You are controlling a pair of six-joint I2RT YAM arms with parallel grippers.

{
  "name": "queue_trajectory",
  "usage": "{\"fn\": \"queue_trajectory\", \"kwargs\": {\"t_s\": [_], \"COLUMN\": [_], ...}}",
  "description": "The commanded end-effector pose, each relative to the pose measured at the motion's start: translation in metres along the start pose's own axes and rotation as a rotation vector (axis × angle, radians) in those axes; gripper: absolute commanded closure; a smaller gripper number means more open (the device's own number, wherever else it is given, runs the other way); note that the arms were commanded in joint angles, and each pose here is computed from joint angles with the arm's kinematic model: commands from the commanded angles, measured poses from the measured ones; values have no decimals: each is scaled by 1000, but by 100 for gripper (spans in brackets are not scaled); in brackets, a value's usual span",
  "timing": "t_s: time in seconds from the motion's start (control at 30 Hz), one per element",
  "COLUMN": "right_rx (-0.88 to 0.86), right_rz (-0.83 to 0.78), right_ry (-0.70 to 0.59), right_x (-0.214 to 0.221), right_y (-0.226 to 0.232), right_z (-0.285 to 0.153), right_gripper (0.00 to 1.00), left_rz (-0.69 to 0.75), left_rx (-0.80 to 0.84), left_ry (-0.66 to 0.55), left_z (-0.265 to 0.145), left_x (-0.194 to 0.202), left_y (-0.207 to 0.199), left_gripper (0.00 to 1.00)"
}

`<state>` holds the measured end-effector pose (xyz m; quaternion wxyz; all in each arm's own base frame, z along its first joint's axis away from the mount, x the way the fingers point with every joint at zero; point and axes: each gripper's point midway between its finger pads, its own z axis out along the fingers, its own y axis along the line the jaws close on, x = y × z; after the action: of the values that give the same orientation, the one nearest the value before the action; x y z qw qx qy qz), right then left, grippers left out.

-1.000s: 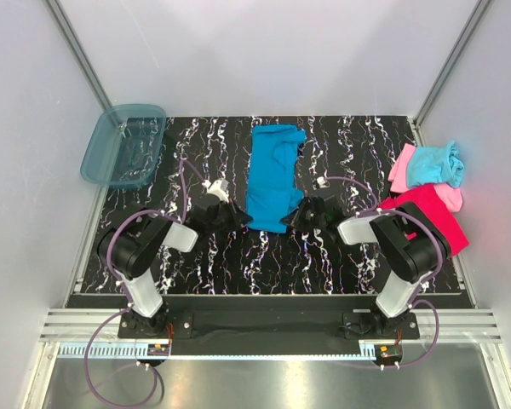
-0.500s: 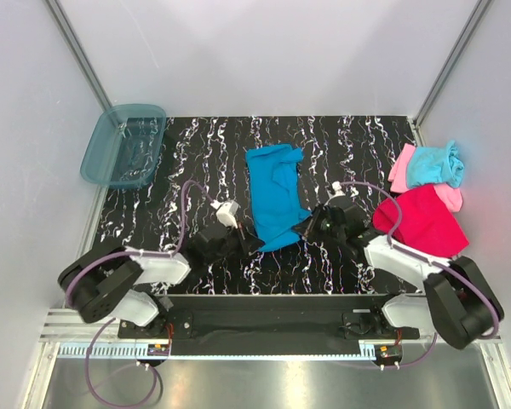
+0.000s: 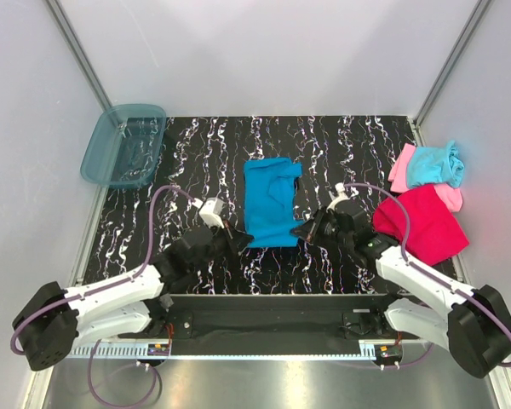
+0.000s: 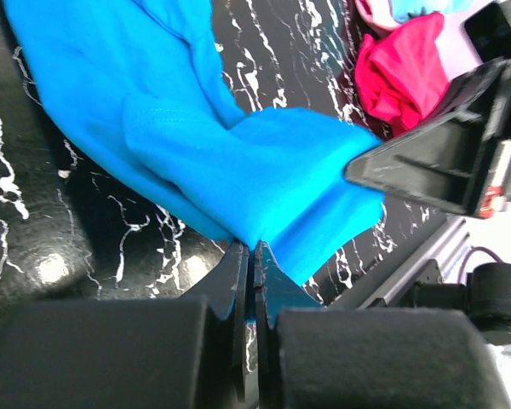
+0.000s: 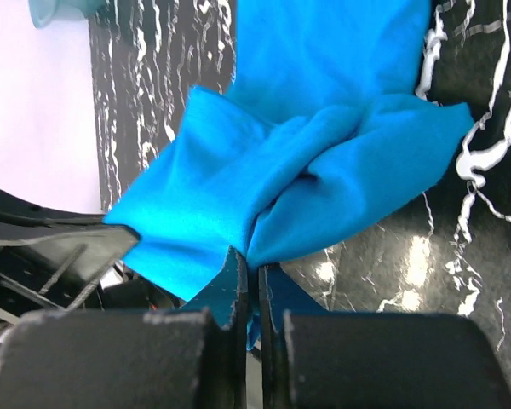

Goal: Fold and stack the t-shirts

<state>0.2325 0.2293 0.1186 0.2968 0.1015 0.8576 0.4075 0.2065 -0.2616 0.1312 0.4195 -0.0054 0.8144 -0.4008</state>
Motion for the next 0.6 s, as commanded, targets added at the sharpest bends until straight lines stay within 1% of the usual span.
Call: {"fn": "queue_trajectory", "kwargs": {"t_s": [0.0,0.2,0.23,0.3,0.37,0.4,0.43,0.5,0.57], "right_rx": [108,76,82,70,89,78,97,100,92], "right_rz": [-34,-62,-66,-77,-81,-84,-84,-79,-73], "right_ry": [-132,-172,-168,-188,-187,-199,-189,-193,-206], "right_x": [-41,-74,-76,-88,-95,-103,-104,-113,-124], "right_y": [-5,28,28,39,36,44,38,39,37], "right_z": [-1,12,18,24,33,35,42,47,57], "right_gripper": [100,100,100,100,100,100,100,100,100], "left_rz": [62,114,112,129,126,136,128,139,150], "left_rx": [-137,-169,-173,-187,-206,-201,-224,-219,-243], "left_ry": [-36,-43,-70,-58,-83,-105,-104,-137,-134], "left_z": [3,19,23,33,41,45,50,55,64], "left_x": [-11,-20,-34,-40,-60,-74,-81,-104,-114], "left_y": [26,26,25,31,37,33,43,39,46], "left_gripper": [100,100,100,100,100,100,100,100,100]}}
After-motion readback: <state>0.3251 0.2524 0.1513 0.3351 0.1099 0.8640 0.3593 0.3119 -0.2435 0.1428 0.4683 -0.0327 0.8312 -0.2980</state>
